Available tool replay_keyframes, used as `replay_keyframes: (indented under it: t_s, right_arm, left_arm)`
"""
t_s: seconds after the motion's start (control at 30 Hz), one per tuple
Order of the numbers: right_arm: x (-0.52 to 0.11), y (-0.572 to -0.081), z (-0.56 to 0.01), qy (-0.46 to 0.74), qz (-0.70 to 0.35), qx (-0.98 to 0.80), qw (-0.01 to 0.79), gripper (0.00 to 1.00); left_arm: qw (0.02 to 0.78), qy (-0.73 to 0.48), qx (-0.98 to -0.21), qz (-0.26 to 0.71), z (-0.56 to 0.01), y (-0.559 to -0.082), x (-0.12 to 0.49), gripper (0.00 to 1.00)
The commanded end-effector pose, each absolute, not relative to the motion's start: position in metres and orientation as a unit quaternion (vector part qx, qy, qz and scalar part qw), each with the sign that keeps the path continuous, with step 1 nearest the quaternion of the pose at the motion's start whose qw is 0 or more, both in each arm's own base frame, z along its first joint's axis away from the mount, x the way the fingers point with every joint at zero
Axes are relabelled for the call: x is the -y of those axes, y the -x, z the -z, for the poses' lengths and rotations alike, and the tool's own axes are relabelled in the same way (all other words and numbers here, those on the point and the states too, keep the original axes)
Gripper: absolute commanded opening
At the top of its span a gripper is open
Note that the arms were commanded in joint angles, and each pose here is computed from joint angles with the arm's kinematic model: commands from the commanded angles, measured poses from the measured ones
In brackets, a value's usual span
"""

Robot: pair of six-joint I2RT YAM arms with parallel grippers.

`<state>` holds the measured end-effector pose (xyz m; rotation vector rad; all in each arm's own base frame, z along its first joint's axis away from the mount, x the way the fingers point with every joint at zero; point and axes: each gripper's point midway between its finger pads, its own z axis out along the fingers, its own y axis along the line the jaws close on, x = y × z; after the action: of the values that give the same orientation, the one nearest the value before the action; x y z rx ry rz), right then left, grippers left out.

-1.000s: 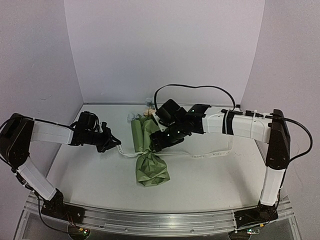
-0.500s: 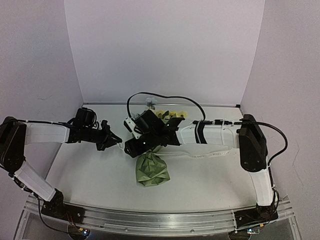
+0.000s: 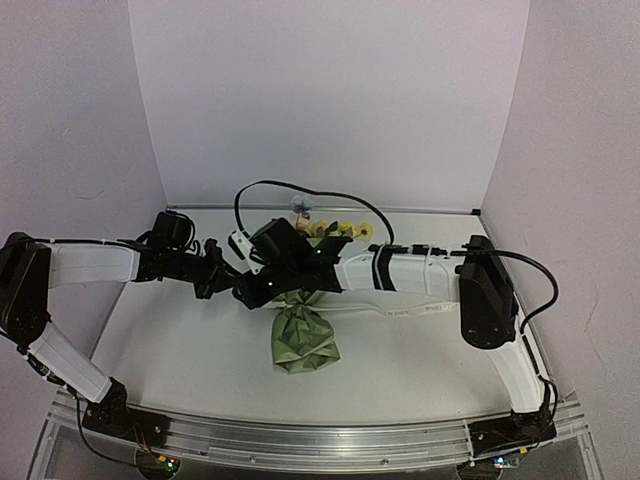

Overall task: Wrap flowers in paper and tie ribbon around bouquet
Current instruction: Cross the half-tied ribbon over the folded bouquet.

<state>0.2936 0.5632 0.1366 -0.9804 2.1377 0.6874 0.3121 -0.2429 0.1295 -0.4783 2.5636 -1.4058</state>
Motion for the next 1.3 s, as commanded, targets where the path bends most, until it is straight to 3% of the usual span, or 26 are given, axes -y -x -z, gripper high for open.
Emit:
replay_keyframes:
  t_s: [0.0, 0.13, 0.3, 0.43, 0.73, 0.87, 1.03, 1.27]
  right_arm:
    - [-0.575, -0.299, -0.137, 0.379, -0.258, -0.815, 0.354, 0.47]
    - [-0.574, -0.304, -0.135, 0.371, -0.246, -0.820, 0.359, 0.37]
    - [-0.563, -0.312, -0.139, 0.354, -0.221, -0.827, 0.376, 0.13]
    - [-0.555, -0.315, -0.145, 0.336, -0.213, -0.833, 0.384, 0.01]
    - [-0.522, -0.325, -0.155, 0.272, -0.193, -0.850, 0.408, 0.00]
    - [-0.498, -0.332, -0.156, 0.230, -0.184, -0.859, 0.418, 0.00]
    - [-0.474, -0.341, -0.150, 0.184, -0.186, -0.874, 0.409, 0.00]
    - [-0.458, -0.353, -0.133, 0.136, -0.210, -0.893, 0.374, 0.00]
  left_arm:
    - [0.104, 0.140, -0.850, 0.498, -0.162, -0.319, 0.252, 0.00]
    - [0.104, 0.139, -0.850, 0.497, -0.163, -0.319, 0.253, 0.00]
    - [0.099, 0.138, -0.855, 0.490, -0.159, -0.317, 0.254, 0.00]
    - [0.098, 0.132, -0.857, 0.489, -0.157, -0.317, 0.257, 0.03]
    - [0.155, 0.092, -0.857, 0.483, -0.189, -0.325, 0.255, 0.40]
    - [0.198, 0.063, -0.864, 0.458, -0.197, -0.330, 0.249, 0.44]
    - [0.213, 0.019, -0.889, 0.405, -0.169, -0.342, 0.246, 0.46]
    - [0.232, -0.041, -0.891, 0.387, -0.151, -0.376, 0.274, 0.53]
